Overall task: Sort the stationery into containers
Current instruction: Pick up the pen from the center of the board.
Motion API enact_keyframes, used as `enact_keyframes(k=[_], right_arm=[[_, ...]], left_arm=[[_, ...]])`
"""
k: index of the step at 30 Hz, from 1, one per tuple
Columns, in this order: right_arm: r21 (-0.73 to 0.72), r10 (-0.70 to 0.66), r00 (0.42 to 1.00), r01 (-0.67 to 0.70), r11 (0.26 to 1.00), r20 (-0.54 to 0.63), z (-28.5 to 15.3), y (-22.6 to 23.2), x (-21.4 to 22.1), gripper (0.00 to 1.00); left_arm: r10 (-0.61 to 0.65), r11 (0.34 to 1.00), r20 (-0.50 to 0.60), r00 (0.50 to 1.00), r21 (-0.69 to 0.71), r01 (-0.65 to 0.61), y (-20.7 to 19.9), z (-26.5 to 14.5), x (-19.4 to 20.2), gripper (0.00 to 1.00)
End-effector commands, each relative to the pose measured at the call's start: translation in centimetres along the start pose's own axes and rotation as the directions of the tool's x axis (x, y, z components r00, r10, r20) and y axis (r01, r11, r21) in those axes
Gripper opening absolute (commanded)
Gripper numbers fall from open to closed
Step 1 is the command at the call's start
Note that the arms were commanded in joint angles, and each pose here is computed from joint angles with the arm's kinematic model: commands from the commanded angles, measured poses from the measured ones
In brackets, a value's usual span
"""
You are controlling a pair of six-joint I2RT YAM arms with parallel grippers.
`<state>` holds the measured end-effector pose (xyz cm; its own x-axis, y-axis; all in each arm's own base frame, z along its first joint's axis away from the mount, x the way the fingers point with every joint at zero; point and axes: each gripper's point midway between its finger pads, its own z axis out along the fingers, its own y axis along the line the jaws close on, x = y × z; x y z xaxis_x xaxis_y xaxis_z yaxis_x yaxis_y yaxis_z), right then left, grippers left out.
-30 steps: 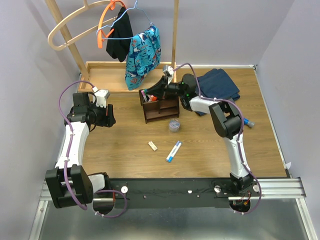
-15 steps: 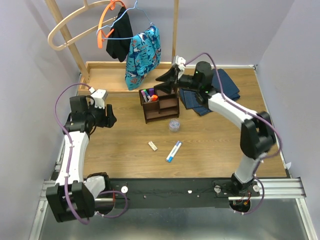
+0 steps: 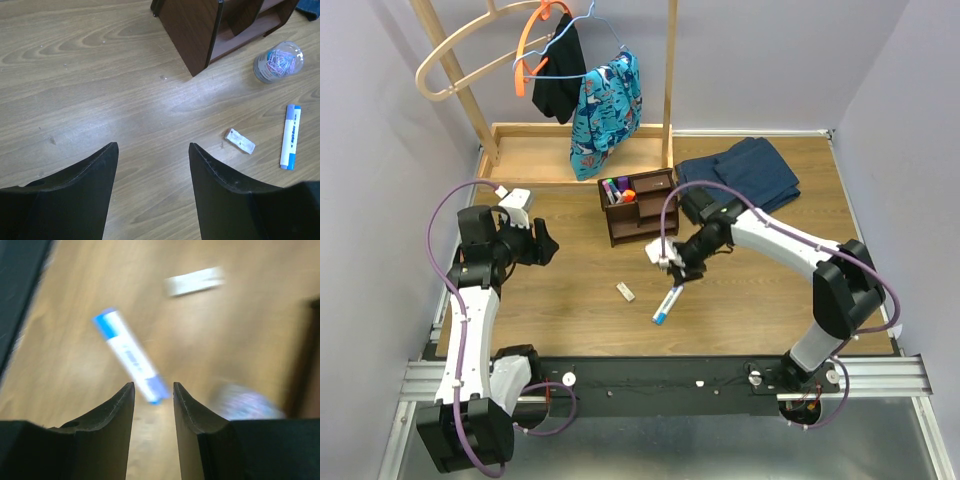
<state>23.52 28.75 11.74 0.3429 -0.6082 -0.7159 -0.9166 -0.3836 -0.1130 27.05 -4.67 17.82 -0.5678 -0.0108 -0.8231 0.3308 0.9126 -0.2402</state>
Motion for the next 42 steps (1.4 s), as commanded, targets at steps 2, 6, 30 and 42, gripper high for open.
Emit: enact_keyframes(k=[2,6,30,42], right_arm=[[-0.234,-0.166,0.976,0.131,0.963,-0.138,2.0,6.2,2.7,0.45],[-0.275,-0.22,0.968,0.179,0.945,-0.124,3.6,6.8,2.7,0.45],[-0.357,-0.263,0.962,0.223,0.907,-0.068,8.6,8.1,3.2,0.41],[-0.39,-0.255,0.964,0.205,0.897,-0.08,10.4,9.3,4.4,0.38]], left_arm=[[0.008,1.0,0.028,1.0,0.015,-0.008,-0.7,-0.9,-0.4,0.68],[0.017,1.0,0.021,1.0,-0.002,-0.017,-0.6,-1.3,-0.2,0.68],[0.003,0.997,0.022,1.0,-0.077,-0.001,1.0,-2.8,-0.8,0.68],[-0.014,0.997,0.011,1.0,-0.08,0.014,1.2,-2.8,-0.2,0.68]])
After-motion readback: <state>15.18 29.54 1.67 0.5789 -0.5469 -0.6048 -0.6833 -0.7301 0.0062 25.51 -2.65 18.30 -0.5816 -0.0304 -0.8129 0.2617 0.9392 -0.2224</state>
